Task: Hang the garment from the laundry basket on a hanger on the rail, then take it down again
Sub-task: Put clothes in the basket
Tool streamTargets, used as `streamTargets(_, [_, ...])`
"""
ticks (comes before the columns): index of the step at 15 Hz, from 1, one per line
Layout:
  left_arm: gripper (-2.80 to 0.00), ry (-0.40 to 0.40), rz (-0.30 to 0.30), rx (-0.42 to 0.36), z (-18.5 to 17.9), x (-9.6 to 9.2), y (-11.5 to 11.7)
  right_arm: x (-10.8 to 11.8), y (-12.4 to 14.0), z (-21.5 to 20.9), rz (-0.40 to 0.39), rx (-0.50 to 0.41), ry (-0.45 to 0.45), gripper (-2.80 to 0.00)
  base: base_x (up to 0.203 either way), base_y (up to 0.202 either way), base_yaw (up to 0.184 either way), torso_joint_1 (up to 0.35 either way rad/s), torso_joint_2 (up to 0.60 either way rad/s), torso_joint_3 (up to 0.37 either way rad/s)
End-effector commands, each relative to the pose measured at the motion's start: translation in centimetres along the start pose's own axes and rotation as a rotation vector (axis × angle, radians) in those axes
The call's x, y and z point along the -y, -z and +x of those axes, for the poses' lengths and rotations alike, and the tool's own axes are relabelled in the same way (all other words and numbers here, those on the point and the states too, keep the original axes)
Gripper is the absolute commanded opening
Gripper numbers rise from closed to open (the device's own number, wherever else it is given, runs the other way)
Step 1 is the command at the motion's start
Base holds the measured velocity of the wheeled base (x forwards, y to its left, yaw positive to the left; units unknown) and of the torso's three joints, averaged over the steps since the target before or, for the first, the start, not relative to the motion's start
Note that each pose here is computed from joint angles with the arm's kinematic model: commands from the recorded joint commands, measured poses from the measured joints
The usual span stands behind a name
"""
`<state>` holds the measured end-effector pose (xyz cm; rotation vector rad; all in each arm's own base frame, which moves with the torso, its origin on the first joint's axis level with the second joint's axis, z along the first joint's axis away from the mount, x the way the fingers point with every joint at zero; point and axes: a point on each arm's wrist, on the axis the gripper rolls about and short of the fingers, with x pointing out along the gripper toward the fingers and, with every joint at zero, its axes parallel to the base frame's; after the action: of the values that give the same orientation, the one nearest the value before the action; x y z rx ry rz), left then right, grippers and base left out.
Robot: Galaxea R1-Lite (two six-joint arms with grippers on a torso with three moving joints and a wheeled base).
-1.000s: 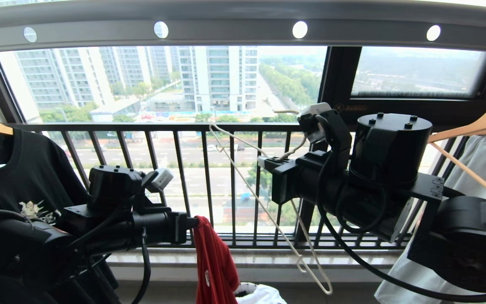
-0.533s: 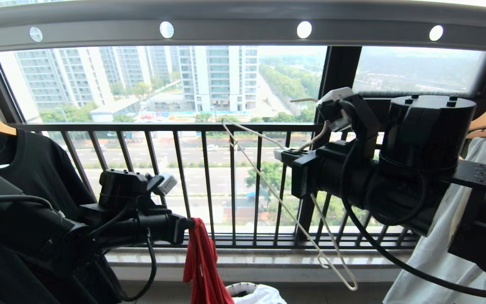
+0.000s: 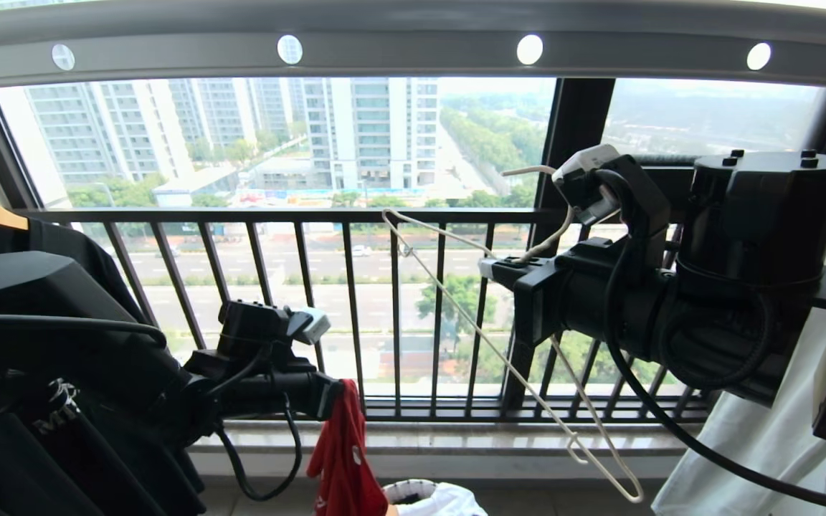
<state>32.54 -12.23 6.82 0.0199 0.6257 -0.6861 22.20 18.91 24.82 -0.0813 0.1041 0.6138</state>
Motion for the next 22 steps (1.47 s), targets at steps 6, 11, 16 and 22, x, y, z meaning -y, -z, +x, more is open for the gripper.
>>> streamTargets(6, [-2.80, 0.002, 0.105, -0.021, 3.8, -1.0, 0.2, 1.1, -0.1, 0.1, -0.017, 0.004, 0.036, -2.80, 0.000, 0.000, 0.000, 0.000, 0.00, 0.000])
streamTargets(11, [-2.80, 0.011, 0.195, -0.116, 5.6, -1.1, 2.0, 1.2, -0.1, 0.1, -0.018, 0.004, 0.025, -2.80, 0.000, 0.000, 0.000, 0.000, 0.00, 0.000])
streamTargets(16, [0.00, 0.006, 0.207, -0.137, 5.9, -1.0, 2.6, 1.3, 0.0, 0.2, -0.018, 0.002, 0.031, -2.80, 0.000, 0.000, 0.000, 0.000, 0.00, 0.000])
streamTargets(22, [0.00, -0.009, 0.210, -0.135, 3.5, -0.2, 2.4, 1.3, 0.1, 0.4, -0.018, -0.003, 0.033, -2.80, 0.000, 0.000, 0.000, 0.000, 0.00, 0.000])
